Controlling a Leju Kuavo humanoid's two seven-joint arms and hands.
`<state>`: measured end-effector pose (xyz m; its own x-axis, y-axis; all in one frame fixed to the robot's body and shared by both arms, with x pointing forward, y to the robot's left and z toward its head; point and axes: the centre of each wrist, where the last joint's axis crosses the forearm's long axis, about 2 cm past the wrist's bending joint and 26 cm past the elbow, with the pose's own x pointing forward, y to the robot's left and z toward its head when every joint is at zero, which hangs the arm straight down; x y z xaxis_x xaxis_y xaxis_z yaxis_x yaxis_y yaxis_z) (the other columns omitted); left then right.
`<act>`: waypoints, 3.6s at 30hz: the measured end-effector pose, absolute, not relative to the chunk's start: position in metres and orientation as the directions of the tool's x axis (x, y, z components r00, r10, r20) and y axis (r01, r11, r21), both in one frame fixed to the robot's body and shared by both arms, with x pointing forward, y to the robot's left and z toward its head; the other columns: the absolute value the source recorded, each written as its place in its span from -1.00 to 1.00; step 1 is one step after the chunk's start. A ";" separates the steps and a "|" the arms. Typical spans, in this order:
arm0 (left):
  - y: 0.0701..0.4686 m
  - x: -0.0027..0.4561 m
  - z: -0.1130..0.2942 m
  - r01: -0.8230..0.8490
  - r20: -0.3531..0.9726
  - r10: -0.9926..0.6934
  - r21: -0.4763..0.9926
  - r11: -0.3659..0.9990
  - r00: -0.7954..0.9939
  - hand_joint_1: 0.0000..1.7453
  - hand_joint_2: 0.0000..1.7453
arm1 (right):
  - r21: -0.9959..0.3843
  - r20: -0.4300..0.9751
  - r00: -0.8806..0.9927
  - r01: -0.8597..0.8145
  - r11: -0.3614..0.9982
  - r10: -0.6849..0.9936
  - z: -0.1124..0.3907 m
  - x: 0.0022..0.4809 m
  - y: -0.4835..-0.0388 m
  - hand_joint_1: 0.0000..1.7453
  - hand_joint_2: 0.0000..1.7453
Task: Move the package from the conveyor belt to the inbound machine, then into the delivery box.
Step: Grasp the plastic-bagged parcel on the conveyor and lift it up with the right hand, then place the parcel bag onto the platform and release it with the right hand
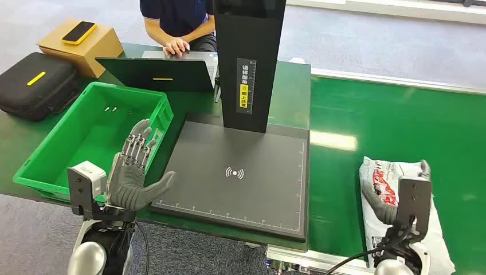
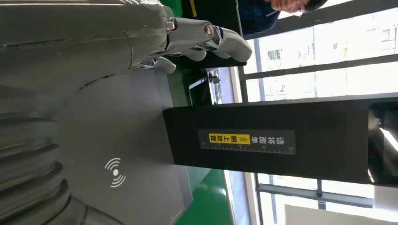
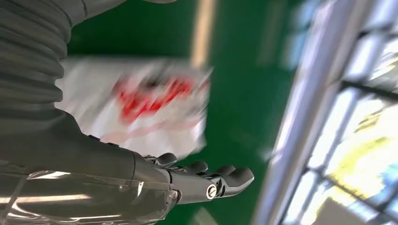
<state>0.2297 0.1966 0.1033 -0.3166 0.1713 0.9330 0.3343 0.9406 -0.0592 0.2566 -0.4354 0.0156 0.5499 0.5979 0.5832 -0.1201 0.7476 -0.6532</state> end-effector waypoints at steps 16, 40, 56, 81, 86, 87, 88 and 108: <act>0.197 0.229 0.103 0.335 0.933 0.175 -0.064 0.940 -0.315 -1.00 1.00 | -0.643 0.605 0.539 -0.102 0.759 0.585 0.017 0.256 -0.436 1.00 1.00; 0.197 0.228 0.102 0.334 0.933 0.179 -0.069 0.940 -0.312 -1.00 1.00 | -0.632 0.639 0.521 -0.065 0.772 0.566 0.019 0.256 -0.436 1.00 1.00; 0.197 0.228 0.102 0.333 0.933 0.182 -0.072 0.940 -0.310 -1.00 1.00 | -0.626 0.657 0.509 -0.041 0.778 0.556 0.021 0.256 -0.436 1.00 1.00; 0.194 0.221 0.104 0.330 0.930 0.182 -0.070 0.941 -0.320 -1.00 1.00 | -0.300 0.835 -0.158 0.671 0.678 0.526 0.109 0.257 -0.404 1.00 1.00; 0.191 0.221 0.105 0.339 0.928 0.187 -0.071 0.938 -0.322 -1.00 1.00 | -0.247 0.779 -0.246 0.726 0.642 0.578 0.126 0.256 -0.394 1.00 1.00; 0.191 0.221 0.106 0.341 0.928 0.188 -0.071 0.937 -0.323 -1.00 1.00 | -0.241 0.763 -0.261 0.734 0.635 0.591 0.130 0.257 -0.392 1.00 1.00; 0.190 0.222 0.106 0.343 0.927 0.189 -0.071 0.936 -0.325 -1.00 1.00 | -0.239 0.746 -0.277 0.738 0.631 0.606 0.134 0.258 -0.389 1.00 1.00; 0.189 0.225 0.105 0.349 0.923 0.194 -0.071 0.934 -0.332 -1.00 1.00 | -0.335 0.628 -0.366 0.669 0.664 0.686 0.149 0.271 -0.364 1.00 1.00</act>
<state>0.2246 0.1889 0.1049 -0.3320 0.1941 0.9231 0.3491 0.9344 -0.0709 0.2708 -0.3636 0.1485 -0.3665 0.6864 0.6281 0.6689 0.6636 -0.3350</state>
